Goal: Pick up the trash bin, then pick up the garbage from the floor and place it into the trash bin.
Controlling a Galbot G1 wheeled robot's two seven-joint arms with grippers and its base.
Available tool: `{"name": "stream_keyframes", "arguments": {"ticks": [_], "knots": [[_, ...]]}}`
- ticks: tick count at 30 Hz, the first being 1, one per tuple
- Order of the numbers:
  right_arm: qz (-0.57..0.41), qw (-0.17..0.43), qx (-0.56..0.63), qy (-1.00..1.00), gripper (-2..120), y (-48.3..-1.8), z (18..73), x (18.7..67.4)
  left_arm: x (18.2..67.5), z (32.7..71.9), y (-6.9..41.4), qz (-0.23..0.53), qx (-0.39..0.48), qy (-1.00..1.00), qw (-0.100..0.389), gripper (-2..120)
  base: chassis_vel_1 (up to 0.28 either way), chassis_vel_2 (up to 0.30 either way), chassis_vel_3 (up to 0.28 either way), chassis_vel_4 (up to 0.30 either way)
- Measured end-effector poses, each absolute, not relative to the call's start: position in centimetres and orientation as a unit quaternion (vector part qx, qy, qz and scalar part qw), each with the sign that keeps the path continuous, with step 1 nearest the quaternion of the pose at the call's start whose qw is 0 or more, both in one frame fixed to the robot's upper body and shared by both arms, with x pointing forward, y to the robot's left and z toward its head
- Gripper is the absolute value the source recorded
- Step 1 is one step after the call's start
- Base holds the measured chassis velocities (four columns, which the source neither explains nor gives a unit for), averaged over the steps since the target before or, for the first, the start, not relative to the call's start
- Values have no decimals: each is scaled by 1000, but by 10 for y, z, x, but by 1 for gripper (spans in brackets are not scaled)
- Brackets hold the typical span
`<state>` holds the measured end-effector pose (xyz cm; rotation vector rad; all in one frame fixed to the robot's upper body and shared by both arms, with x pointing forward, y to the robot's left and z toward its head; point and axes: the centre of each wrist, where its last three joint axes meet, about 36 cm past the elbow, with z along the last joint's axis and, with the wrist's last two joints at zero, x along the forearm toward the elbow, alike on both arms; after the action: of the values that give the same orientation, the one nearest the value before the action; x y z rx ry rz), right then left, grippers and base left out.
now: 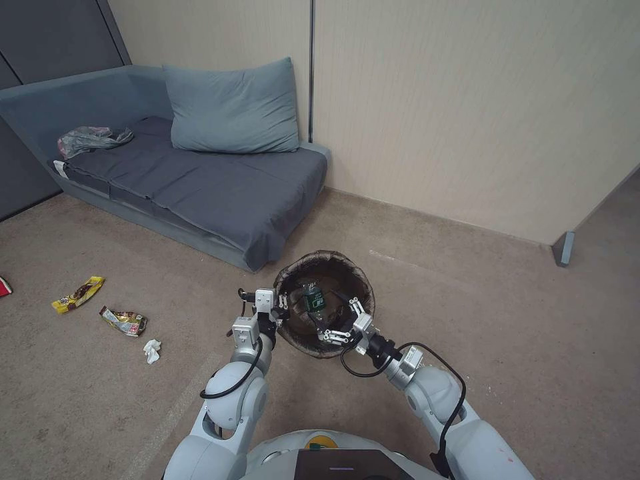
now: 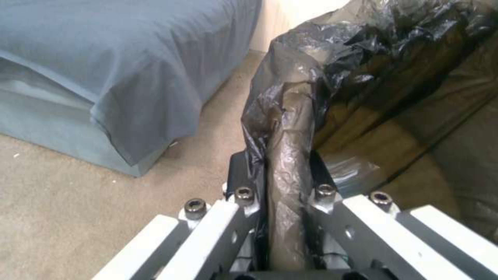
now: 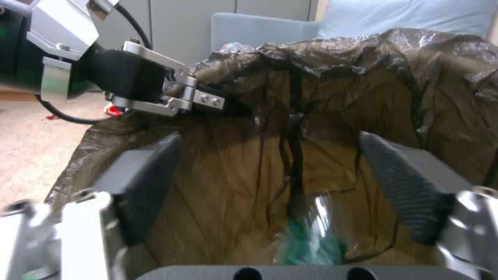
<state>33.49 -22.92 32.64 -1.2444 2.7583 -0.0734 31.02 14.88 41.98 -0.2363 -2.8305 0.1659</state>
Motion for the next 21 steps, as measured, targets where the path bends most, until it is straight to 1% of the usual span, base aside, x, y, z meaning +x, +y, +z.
{"name": "stream_keyframes", "arguments": {"ticks": [2, 3, 4, 6, 8, 9, 10, 13, 14, 16, 17, 18, 19, 21], "knots": [[-25, 59, -409, 910, 96, -229, 327, 335, 310, 420, 149, 62, -82, -984, 148, 3, 0, 0, 0, 0], [-25, 59, -409, 910, 96, -229, 327, 335, 310, 420, 149, 62, -82, -984, 148, 3, 0, 0, 0, 0], [-25, 61, -408, 911, 99, -229, 328, 335, 310, 420, 148, 66, -83, -983, 149, 3, 0, 0, 0, 0], [-25, 64, -406, 911, 100, -229, 329, 335, 310, 420, 148, 67, -83, -983, 149, 3, 0, 0, 0, 0], [-20, 85, -396, 914, 100, -224, 339, 334, 310, 420, 148, 69, -85, -983, 149, 3, 0, 0, 0, 0], [-20, 85, -396, 914, 100, -224, 339, 334, 310, 420, 148, 69, -85, -983, 149, 3, 0, 0, 0, 0], [-17, 95, -391, 915, 100, -222, 344, 334, 310, 420, 148, 69, -85, -983, 148, 3, 0, 0, 0, 0], [14, 165, -342, 925, 100, -213, 383, 330, 310, 420, 149, 71, -85, -983, 145, 3, 0, 0, 0, 0], [14, 165, -342, 925, 100, -213, 383, 330, 310, 420, 149, 71, -85, -983, 145, 3, 0, 0, 0, 0], [21, 211, -282, 936, 100, -216, 415, 326, 310, 419, 150, 70, -82, -984, 143, 3, 0, 0, 0, 0], [12, 225, -248, 942, 100, -220, 426, 324, 310, 419, 151, 70, -81, -984, 142, 3, 0, 0, 0, 0], [3, 232, -212, 949, 100, -227, 434, 321, 311, 419, 152, 70, -80, -984, 141, 3, 0, 0, 0, 0], [3, 232, -212, 949, 100, -227, 434, 321, 311, 419, 152, 70, -80, -984, 141, 3, 0, 0, 0, 0], [-11, 230, -136, 964, 100, -241, 438, 312, 311, 418, 154, 69, -75, -985, 139, 3, 0, 0, 0, 0]]}}
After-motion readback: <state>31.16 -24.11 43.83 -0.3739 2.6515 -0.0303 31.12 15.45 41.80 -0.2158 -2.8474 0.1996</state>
